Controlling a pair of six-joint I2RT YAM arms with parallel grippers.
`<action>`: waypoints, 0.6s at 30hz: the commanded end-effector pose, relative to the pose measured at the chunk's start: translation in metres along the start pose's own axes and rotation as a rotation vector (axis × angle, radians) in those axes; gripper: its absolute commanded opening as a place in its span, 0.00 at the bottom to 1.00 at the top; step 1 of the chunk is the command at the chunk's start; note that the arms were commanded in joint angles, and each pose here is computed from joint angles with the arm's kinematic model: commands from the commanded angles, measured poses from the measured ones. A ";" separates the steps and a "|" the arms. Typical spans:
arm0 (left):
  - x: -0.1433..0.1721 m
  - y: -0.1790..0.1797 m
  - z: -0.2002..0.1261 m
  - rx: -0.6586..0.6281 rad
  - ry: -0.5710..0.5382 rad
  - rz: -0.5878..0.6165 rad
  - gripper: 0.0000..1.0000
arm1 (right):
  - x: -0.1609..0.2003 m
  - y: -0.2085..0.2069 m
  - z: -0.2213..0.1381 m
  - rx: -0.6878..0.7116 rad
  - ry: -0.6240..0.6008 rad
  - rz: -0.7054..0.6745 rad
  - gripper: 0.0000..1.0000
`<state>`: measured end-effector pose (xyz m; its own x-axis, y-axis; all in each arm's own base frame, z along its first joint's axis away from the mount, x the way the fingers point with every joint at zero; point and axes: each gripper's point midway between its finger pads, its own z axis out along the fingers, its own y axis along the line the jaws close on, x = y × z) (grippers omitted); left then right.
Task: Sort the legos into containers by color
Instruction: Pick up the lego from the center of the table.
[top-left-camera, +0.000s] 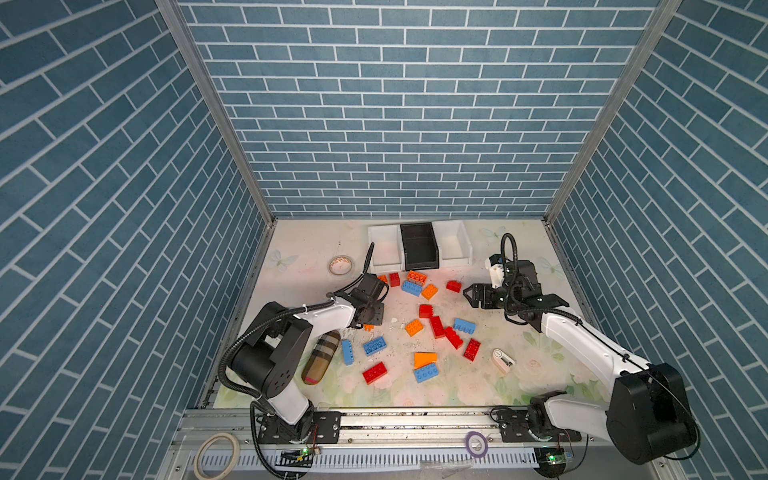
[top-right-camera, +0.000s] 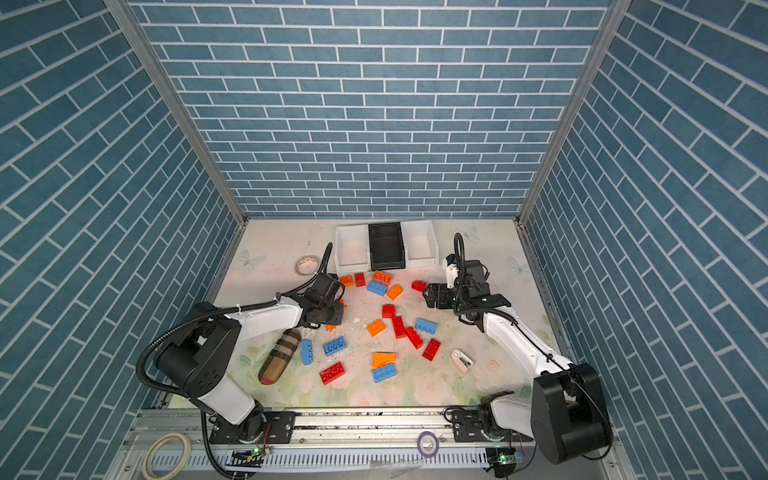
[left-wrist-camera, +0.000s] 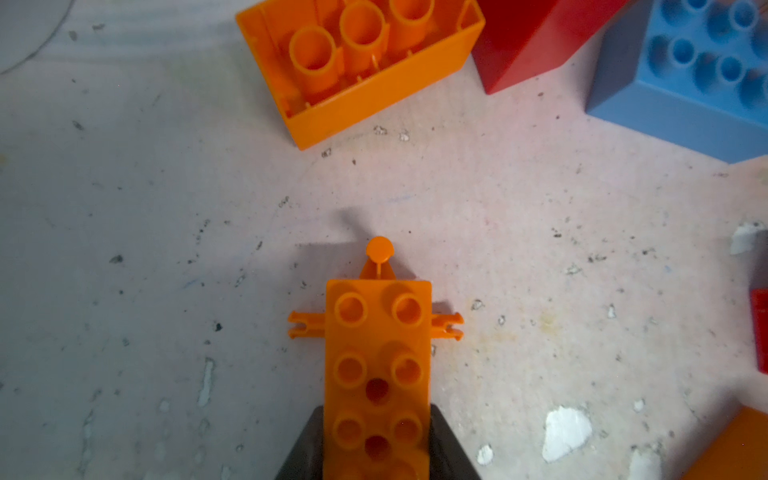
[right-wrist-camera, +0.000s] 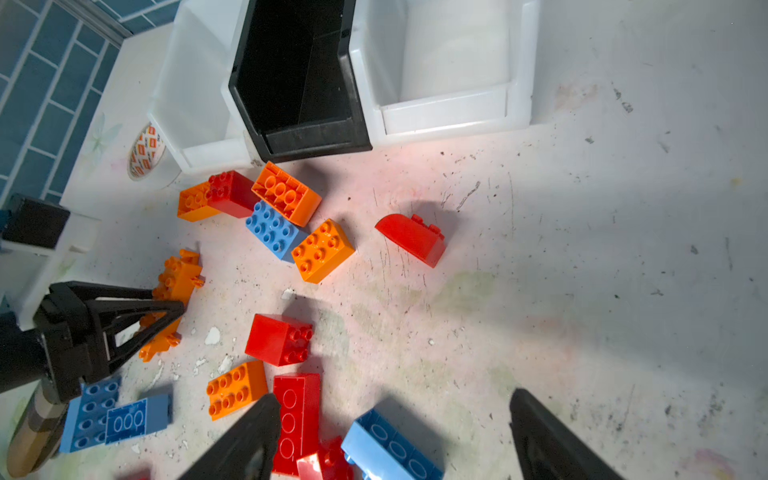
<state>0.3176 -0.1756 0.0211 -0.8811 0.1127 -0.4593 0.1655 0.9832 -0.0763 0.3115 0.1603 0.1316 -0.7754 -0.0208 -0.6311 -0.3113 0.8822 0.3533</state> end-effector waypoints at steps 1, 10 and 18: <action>0.001 0.002 -0.002 -0.019 0.007 -0.008 0.22 | 0.005 0.006 0.000 0.023 0.031 -0.051 0.86; -0.026 -0.012 -0.019 0.040 -0.066 -0.024 0.15 | 0.041 0.024 0.007 0.015 0.094 -0.104 0.76; -0.076 -0.025 -0.048 0.096 -0.201 -0.036 0.14 | 0.072 0.036 0.006 -0.017 0.135 -0.099 0.65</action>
<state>0.3435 -0.1941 0.0707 -0.8265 0.0700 -0.5585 0.1794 0.9733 -0.1434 0.2541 0.1926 0.0928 -0.8042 -0.1911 -0.5628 -0.4122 0.8615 0.2965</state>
